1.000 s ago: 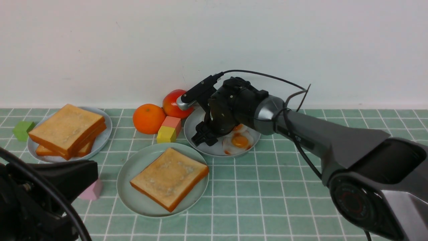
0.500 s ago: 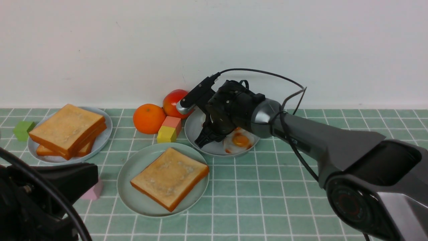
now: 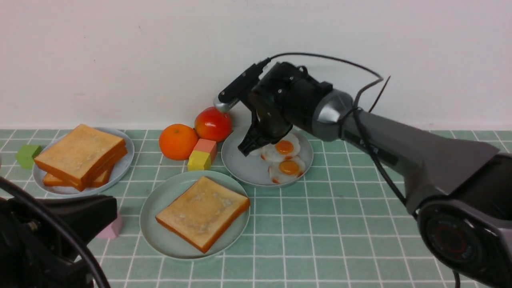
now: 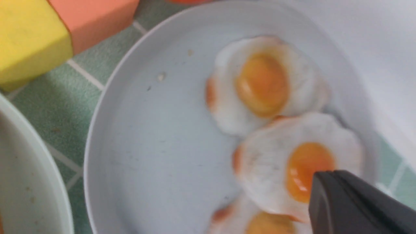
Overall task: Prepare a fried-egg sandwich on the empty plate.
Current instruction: Use the right arm to grab a fried egg
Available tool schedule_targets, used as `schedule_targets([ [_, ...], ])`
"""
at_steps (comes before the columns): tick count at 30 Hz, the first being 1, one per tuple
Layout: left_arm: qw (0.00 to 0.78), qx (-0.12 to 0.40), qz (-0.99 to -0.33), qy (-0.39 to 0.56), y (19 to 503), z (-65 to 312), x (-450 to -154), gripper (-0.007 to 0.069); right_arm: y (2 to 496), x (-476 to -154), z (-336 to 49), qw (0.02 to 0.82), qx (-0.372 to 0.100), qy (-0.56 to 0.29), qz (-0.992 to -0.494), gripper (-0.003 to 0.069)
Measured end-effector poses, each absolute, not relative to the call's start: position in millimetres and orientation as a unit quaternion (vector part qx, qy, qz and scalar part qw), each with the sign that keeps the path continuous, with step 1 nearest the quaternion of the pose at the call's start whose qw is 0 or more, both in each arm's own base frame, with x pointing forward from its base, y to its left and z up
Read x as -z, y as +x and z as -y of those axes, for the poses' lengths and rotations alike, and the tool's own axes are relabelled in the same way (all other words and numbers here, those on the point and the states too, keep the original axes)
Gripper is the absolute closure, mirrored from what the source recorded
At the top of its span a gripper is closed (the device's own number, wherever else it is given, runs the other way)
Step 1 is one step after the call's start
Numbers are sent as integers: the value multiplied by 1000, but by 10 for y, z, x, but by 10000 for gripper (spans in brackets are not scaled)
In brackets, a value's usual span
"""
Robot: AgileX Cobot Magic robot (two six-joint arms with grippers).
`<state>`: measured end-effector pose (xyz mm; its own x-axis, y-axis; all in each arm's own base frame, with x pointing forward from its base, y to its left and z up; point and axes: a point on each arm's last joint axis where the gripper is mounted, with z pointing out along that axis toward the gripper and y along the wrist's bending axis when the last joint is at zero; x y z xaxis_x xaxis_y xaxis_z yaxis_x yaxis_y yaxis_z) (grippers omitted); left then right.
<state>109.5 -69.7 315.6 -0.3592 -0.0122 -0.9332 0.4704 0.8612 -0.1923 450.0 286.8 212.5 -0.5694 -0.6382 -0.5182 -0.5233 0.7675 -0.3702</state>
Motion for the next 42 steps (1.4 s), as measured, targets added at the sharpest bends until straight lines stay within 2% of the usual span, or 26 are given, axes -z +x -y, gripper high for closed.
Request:
schedule_targets([
  [4,546,219,-796,145,1094,696,-3152,563,4422,-2188,-2839,295,80,-329,-894,668],
  [9,544,218,-797,145,1093,695,-3147,560,4329,-2269,-2732,233,40,-315,-919,668],
  [14,543,218,-798,145,1093,694,-3146,557,4557,-2308,-2300,212,-56,-215,-952,664],
  [17,543,218,-798,145,1093,694,-3146,557,4755,-2227,-2011,205,-132,-133,-961,639],
  [18,543,218,-798,145,1093,694,-3146,557,4770,-2219,-1996,205,-137,-128,-961,631],
  [19,543,218,-798,145,1093,694,-3146,557,4840,-2161,-1922,202,-172,-95,-959,601],
  [21,543,218,-798,145,1093,694,-3146,555,4949,-2054,-1809,201,-214,-51,-955,505],
  [22,543,218,-798,145,1093,694,-3146,555,4953,-2045,-1804,199,-216,-49,-955,505],
  [23,543,218,-798,145,1093,694,-3146,555,5009,-1965,-1772,202,-233,-30,-951,417],
  [25,543,218,-798,145,1093,694,-3146,555,5050,-1872,-1761,201,-242,-17,-949,323],
  [26,543,218,-798,145,1093,694,-3146,555,5055,-1855,-1758,200,-243,-16,-949,314],
  [27,543,218,-798,145,1093,694,-3146,555,5069,-1811,-1761,201,-245,-12,-949,258],
  [29,543,218,-798,145,1093,694,-3146,555,5078,-1777,-1764,200,-245,-10,-948,219],
  [37,545,219,-796,145,1094,695,-3149,555,5105,-1732,-1773,207,-251,-2,-946,216],
  [42,546,219,-796,145,1094,695,-3151,554,5145,-1585,-1798,205,-264,15,-942,223],
])
